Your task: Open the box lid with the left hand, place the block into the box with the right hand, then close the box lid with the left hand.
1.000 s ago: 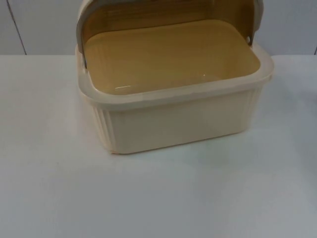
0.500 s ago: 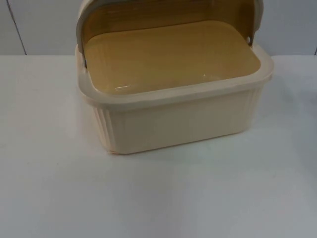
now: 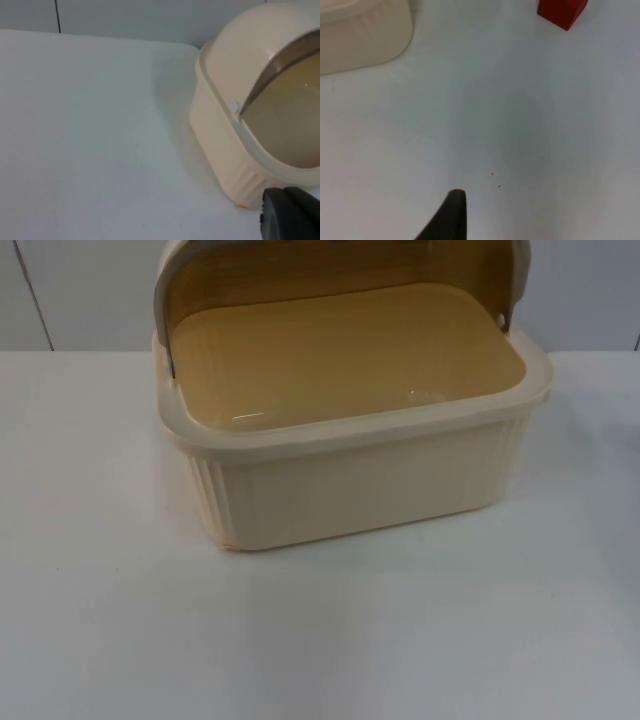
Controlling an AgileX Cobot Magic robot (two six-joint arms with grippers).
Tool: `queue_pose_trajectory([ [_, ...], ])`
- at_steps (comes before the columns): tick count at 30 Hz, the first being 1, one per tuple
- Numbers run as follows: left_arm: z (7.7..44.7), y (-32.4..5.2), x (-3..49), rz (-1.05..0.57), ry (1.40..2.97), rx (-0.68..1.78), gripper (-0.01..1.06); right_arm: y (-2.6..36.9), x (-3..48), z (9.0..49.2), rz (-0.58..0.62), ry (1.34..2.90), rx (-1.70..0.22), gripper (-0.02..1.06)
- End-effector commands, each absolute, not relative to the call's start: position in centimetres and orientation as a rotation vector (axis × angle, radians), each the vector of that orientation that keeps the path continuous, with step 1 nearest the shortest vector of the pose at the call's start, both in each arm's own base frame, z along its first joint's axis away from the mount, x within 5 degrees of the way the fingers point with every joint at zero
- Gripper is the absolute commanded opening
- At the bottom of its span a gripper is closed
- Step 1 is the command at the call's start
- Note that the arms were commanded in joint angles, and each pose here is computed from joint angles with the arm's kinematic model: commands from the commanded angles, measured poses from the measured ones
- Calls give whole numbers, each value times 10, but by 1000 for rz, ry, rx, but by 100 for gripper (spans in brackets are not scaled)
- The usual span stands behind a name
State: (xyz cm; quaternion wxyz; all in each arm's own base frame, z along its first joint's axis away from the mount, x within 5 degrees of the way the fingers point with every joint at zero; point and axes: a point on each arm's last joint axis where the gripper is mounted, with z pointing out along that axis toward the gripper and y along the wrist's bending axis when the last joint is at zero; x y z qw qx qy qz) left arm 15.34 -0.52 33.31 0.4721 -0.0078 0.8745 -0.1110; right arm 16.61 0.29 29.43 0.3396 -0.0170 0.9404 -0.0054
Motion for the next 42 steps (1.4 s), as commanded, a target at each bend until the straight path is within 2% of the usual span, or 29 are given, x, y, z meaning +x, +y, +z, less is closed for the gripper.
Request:
queue_pose_trajectory([
  [1, 333, -4, 153, -252, 2132, -22, 0, 2, 166, 296, -21, 2430, -56, 105],
  [11, 333, -2, 153, -229, 2131, -14, 0, 3, 199, 316, -11, 2418, -25, 105],
  [15, 332, -2, 153, -215, 2134, -7, 0, 2, 230, 309, -30, 2479, -27, 105],
  [18, 332, -2, 153, -209, 2136, -4, 0, -7, 268, 297, -132, 2534, -22, 105],
  [24, 332, -2, 153, -209, 2136, -4, 0, -33, 311, 283, -143, 2586, 99, 105],
  [27, 332, -2, 153, -209, 2136, -4, 0, -47, 349, 256, -132, 2618, 152, 105],
  [34, 332, -1, 154, -206, 2130, -6, 0, -51, 400, 210, -75, 2601, 192, 105],
  [38, 333, -1, 154, -196, 2128, -3, 0, -52, 432, 162, 5, 2559, 355, 105],
  [42, 333, -1, 154, -194, 2128, -2, 0, -54, 444, 137, 34, 2511, 437, 105],
])
